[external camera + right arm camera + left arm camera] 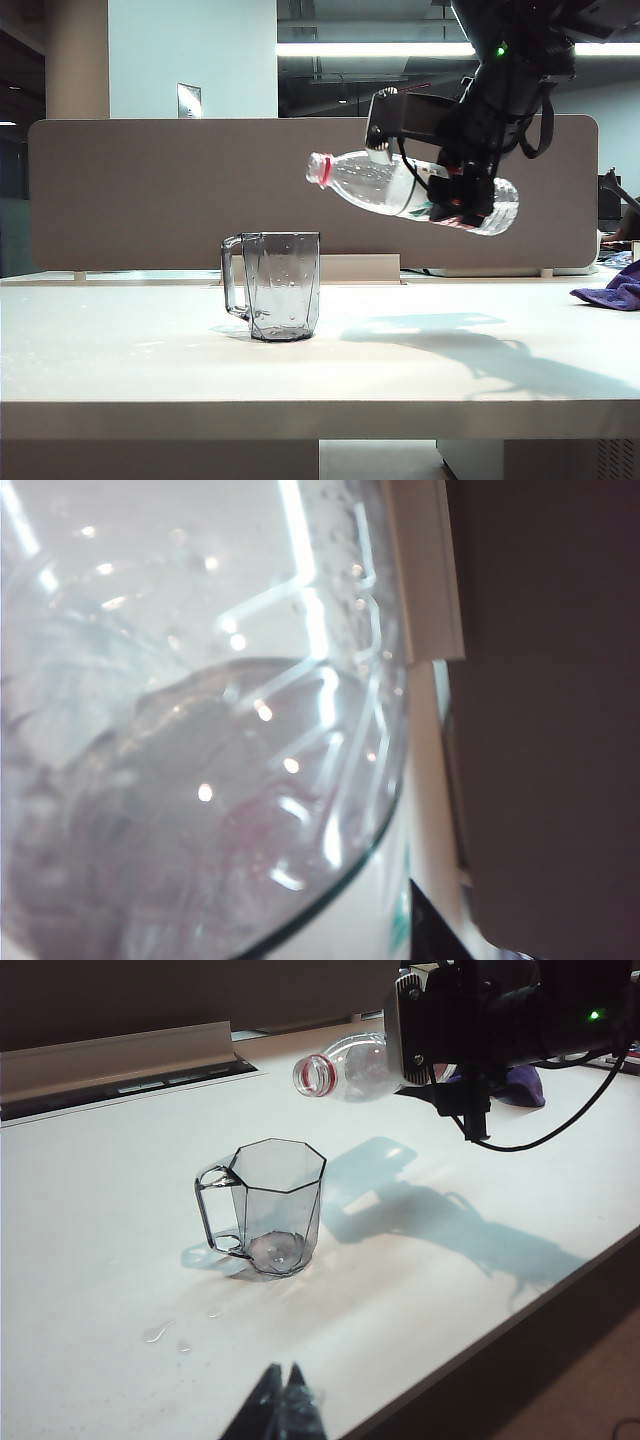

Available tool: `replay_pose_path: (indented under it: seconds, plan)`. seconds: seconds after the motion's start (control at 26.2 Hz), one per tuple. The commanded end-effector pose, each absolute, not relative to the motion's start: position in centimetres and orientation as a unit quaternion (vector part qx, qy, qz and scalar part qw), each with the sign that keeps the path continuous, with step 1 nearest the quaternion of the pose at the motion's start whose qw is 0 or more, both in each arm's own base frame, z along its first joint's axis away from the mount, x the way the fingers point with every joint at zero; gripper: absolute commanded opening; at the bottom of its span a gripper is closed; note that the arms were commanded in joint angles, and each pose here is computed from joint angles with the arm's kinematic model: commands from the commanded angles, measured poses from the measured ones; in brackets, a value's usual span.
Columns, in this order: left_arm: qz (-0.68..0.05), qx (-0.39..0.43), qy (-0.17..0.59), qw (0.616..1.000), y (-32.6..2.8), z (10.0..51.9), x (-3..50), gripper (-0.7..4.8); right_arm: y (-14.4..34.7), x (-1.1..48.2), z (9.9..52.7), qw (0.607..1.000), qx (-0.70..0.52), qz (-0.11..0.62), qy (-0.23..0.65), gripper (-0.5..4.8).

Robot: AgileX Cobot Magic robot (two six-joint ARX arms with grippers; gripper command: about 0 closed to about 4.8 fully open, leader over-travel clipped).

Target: Pick up the mineral water bottle on the table and pour a little water into the mug.

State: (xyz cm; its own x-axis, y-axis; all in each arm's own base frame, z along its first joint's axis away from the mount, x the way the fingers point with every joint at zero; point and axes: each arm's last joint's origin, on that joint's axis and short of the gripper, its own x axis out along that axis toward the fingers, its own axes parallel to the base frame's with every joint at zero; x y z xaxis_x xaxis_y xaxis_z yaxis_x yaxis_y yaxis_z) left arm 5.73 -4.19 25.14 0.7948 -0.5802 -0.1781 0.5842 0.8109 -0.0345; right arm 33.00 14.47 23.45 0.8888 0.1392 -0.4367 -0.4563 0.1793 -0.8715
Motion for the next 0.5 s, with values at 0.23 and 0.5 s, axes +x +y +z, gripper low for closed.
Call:
replay_pose_path:
  seconds: [0.23,0.5]
  plan:
    - [-0.310,0.010,0.086,0.947,-4.2,25.3,5.7,-0.05,14.6,33.4,25.2,0.693,-0.701,0.157,0.057,2.92]
    - [-0.310,0.010,0.086,0.947,-4.2,25.3,5.7,-0.05,14.8,33.7,26.4,0.666,-0.736,0.118,0.004,2.92]
